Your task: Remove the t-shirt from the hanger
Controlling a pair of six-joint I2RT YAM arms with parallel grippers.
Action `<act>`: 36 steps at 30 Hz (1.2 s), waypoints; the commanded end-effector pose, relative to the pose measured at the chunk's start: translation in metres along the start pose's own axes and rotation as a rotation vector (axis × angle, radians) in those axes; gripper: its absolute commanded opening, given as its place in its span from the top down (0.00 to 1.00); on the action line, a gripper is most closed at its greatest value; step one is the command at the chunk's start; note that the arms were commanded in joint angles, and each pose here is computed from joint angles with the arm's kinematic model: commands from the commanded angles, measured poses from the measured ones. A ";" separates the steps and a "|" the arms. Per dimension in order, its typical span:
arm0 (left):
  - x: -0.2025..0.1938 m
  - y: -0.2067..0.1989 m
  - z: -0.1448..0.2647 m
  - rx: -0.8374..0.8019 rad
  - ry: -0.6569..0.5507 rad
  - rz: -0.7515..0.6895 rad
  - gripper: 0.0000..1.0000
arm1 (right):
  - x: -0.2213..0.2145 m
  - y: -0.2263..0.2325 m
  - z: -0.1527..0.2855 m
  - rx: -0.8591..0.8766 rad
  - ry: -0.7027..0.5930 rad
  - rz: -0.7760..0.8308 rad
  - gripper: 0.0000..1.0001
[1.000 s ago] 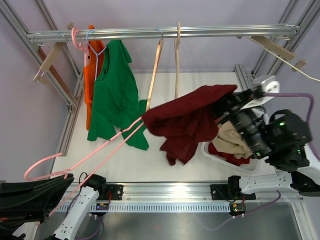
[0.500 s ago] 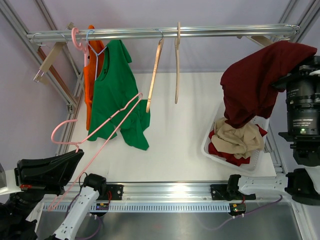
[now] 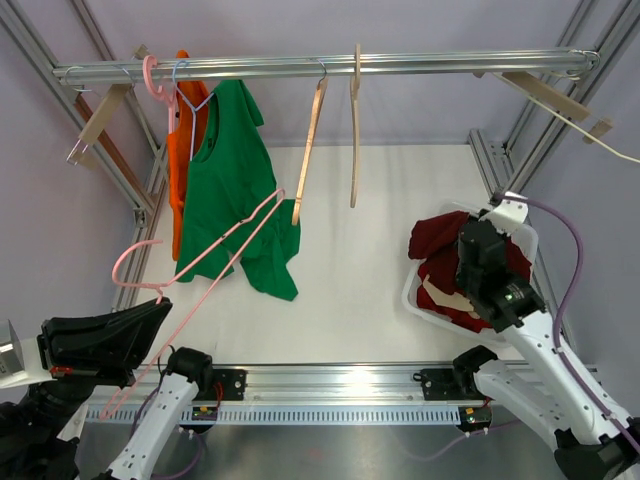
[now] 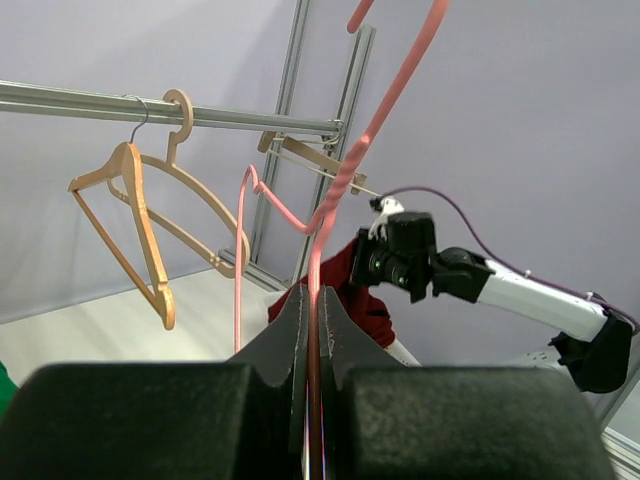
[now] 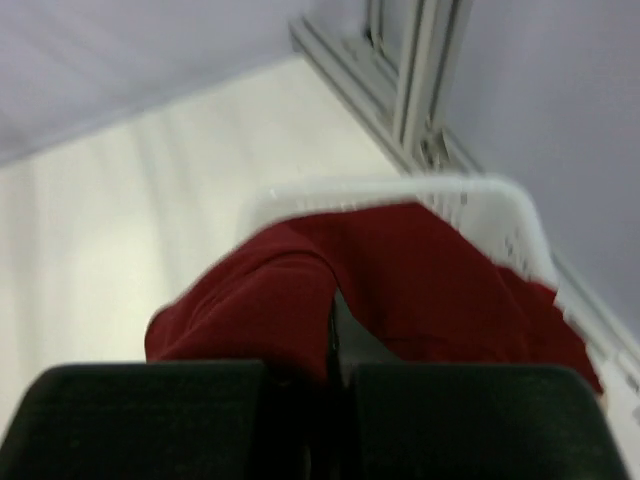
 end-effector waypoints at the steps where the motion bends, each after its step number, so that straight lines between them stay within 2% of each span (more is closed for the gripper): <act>1: 0.003 0.006 -0.011 0.000 0.004 -0.012 1.00 | -0.030 -0.013 -0.005 -0.155 0.021 -0.313 1.00; 2: 0.002 0.008 -0.013 0.008 0.009 -0.010 1.00 | -0.045 -0.019 -0.007 -0.221 0.043 -0.377 1.00; 4: 0.002 0.013 -0.017 0.025 0.010 -0.007 1.00 | -0.080 -0.024 -0.011 -0.281 0.096 -0.400 1.00; 8: 0.000 0.029 -0.030 0.080 0.023 0.001 1.00 | -0.120 -0.040 -0.010 -0.388 0.138 -0.513 1.00; 11: 0.001 0.045 -0.041 0.143 0.021 -0.002 1.00 | -0.132 -0.056 0.003 -0.443 0.160 -0.538 1.00; 12: 0.003 0.051 -0.046 0.169 0.017 -0.001 1.00 | -0.121 -0.062 0.011 -0.432 0.132 -0.578 1.00; 14: 0.006 0.053 -0.050 0.180 0.013 -0.009 1.00 | -0.111 -0.077 0.027 -0.430 0.120 -0.554 0.96; 15: 0.007 0.055 -0.052 0.186 0.016 -0.007 1.00 | -0.086 -0.086 0.039 -0.389 0.052 -0.619 0.91; 16: 0.006 0.059 -0.056 0.196 0.024 -0.004 1.00 | -0.077 -0.094 0.046 -0.366 0.030 -0.560 0.62; 17: 0.006 0.060 -0.058 0.201 0.026 -0.001 1.00 | -0.061 -0.096 0.051 -0.325 -0.022 -0.580 0.42; 19: 0.005 0.065 -0.062 0.217 0.030 0.004 1.00 | -0.038 -0.107 0.067 -0.273 -0.088 -0.588 0.10; 20: 0.005 0.067 -0.062 0.223 0.031 0.004 1.00 | -0.034 -0.109 0.071 -0.259 -0.085 -0.587 0.08; 22: 0.004 0.072 -0.063 0.247 0.025 -0.004 1.00 | -0.024 -0.116 0.083 -0.244 -0.076 -0.585 0.09; 24: 0.004 0.078 -0.065 0.271 0.022 -0.008 1.00 | -0.010 -0.116 0.090 -0.191 -0.085 -0.589 0.19; 25: 0.005 0.078 -0.066 0.273 0.020 -0.011 1.00 | 0.004 -0.104 0.091 -0.081 -0.108 -0.547 0.25; 26: 0.005 0.080 -0.067 0.279 0.023 -0.011 1.00 | 0.012 -0.097 0.093 -0.021 -0.112 -0.523 0.32; 27: 0.006 0.080 -0.068 0.280 0.022 -0.013 1.00 | 0.027 -0.087 0.093 0.042 -0.101 -0.503 0.49; 30: 0.007 0.079 -0.068 0.281 0.018 -0.009 1.00 | 0.049 -0.035 0.083 0.286 0.016 -0.369 0.72; 33: 0.008 0.080 -0.066 0.288 0.008 -0.014 1.00 | 0.039 0.007 0.060 0.397 0.138 -0.289 0.82; 35: 0.008 0.082 -0.065 0.298 0.001 -0.022 1.00 | 0.033 0.024 0.044 0.410 0.141 -0.314 0.87; 36: 0.009 0.083 -0.065 0.308 -0.003 -0.026 1.00 | 0.004 0.035 0.028 0.385 0.212 -0.296 0.89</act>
Point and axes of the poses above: each gripper's point midway between its finger pads, its own z axis back along the fingers, its own y axis along the line the jaws close on, x = y × z, the point moved 4 cm from there along z, back along the fingers, and after that the axes turned 11 degrees about z, right-handed, at the moved point
